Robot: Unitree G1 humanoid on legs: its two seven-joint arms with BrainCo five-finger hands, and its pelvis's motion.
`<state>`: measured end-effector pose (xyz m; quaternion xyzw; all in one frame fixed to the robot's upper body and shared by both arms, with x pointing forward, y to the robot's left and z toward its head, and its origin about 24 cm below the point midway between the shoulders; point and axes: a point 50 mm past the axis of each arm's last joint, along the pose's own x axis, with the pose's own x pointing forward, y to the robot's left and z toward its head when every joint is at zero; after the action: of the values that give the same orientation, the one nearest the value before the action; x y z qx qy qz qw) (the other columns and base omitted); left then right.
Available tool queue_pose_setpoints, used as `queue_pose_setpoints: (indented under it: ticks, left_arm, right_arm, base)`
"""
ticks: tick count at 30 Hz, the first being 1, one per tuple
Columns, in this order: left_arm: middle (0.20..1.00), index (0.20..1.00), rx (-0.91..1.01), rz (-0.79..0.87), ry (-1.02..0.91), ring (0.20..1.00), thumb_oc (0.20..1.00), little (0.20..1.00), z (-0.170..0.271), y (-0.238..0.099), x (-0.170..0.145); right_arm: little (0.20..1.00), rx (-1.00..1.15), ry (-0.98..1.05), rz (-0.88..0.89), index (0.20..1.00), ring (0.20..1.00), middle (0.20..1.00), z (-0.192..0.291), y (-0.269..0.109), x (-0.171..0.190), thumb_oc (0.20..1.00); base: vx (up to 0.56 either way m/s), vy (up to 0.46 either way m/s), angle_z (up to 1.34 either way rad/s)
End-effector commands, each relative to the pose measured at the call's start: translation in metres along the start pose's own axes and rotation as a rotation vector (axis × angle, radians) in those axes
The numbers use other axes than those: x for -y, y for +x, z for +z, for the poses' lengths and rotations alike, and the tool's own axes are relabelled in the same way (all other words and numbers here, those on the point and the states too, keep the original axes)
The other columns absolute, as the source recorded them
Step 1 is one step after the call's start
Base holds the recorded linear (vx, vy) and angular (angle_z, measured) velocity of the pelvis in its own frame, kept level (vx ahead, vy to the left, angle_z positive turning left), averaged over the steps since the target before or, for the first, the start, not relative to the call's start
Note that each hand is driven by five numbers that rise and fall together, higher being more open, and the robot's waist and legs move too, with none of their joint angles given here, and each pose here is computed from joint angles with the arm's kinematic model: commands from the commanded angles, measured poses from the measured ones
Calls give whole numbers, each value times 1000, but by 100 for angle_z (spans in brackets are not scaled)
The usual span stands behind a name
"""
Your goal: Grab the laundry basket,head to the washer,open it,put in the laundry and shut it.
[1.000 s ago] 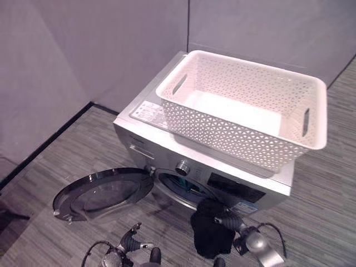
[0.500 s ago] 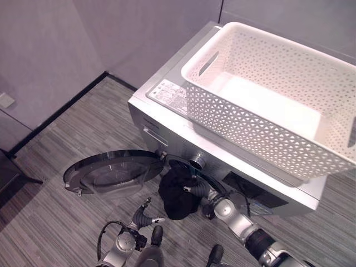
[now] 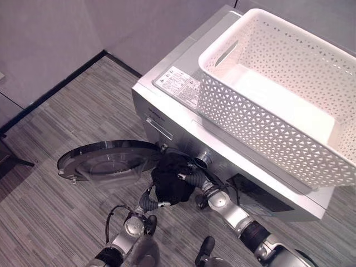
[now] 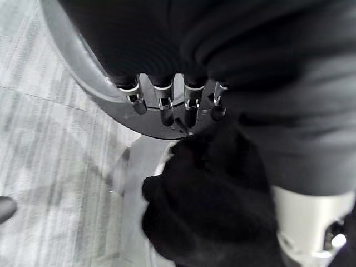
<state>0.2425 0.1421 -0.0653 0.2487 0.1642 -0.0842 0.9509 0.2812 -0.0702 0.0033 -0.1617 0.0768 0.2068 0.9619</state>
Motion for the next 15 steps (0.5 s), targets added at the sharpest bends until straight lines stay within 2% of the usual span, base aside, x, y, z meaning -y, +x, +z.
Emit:
queue_pose_setpoints:
  ticks: [1,15]
  left_arm:
    - [1000,1000,110,2,-33,1000,1000,1000,24,8,2]
    - [1000,1000,208,-152,-198,1000,1000,1000,72,18,38]
  right_arm:
    - [200,245,121,-33,200,200,200,48,2,0,200]
    - [200,224,225,-170,200,200,200,40,-5,28,200]
  base:
    - [20,-28,30]
    - [15,-18,9]
